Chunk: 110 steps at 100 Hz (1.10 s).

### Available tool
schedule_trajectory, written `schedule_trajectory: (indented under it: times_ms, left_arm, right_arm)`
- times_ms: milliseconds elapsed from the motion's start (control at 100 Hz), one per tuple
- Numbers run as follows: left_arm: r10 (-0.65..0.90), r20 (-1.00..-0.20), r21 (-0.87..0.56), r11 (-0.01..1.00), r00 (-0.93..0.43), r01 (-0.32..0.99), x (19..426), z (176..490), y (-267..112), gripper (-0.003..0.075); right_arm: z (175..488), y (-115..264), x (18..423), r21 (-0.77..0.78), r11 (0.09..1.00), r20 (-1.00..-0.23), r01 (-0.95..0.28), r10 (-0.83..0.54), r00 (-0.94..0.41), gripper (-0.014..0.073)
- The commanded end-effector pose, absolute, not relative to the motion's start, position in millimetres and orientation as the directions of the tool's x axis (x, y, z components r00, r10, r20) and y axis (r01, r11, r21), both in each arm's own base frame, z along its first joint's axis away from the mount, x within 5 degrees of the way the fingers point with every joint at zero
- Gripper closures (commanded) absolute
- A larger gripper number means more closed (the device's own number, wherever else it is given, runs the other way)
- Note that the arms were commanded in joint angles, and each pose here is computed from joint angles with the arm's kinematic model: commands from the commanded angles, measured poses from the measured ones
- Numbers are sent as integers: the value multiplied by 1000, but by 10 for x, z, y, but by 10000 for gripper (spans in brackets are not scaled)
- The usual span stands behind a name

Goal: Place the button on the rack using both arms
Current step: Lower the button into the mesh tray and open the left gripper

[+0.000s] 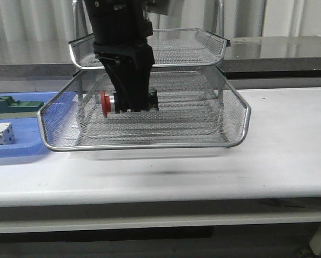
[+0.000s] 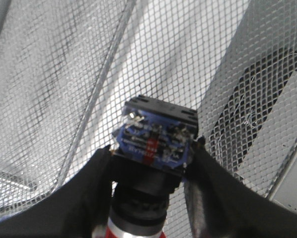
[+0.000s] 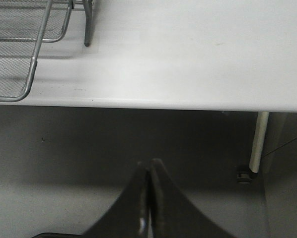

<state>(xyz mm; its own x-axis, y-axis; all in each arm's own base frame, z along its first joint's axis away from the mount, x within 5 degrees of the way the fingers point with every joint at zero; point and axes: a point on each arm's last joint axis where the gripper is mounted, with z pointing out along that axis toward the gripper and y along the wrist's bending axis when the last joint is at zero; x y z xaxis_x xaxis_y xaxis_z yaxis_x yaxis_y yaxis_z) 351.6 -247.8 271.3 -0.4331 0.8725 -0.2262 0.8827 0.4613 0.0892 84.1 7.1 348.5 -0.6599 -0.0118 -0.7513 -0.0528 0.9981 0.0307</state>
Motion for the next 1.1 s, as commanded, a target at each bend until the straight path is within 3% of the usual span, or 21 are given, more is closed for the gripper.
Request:
schedule_trajectory:
  times_ms: [0, 300, 400, 690, 810, 1090]
  left_arm:
    - [847, -328, 116, 475, -418, 872, 3439, 3037, -2491, 679]
    - [847, -328, 116, 475, -418, 872, 3439, 3037, -2491, 358]
    - [847, -328, 116, 475, -418, 872, 3439, 3037, -2491, 305]
    - [844, -343, 124, 476, -413, 871, 3430, 3111, -2485, 296]
    - [836, -344, 116, 490, -428, 864, 3373, 3281, -2445, 297]
    - [771, -451, 155, 563, -449, 812, 3242, 3784, -2154, 299]
  right_arm:
    - [3623, 62, 862, 22, 998, -806, -50, -12, -592, 663]
    - [3623, 62, 862, 22, 998, -806, -50, -12, -592, 663]
    - [3623, 62, 862, 22, 998, -806, -50, -12, -592, 663]
    - [3623, 62, 862, 22, 998, -806, -50, -12, -592, 663]
    - [3623, 62, 862, 22, 998, -806, -50, -12, -592, 663]
    - [3623, 62, 862, 22, 998, -806, -50, -12, -592, 663]
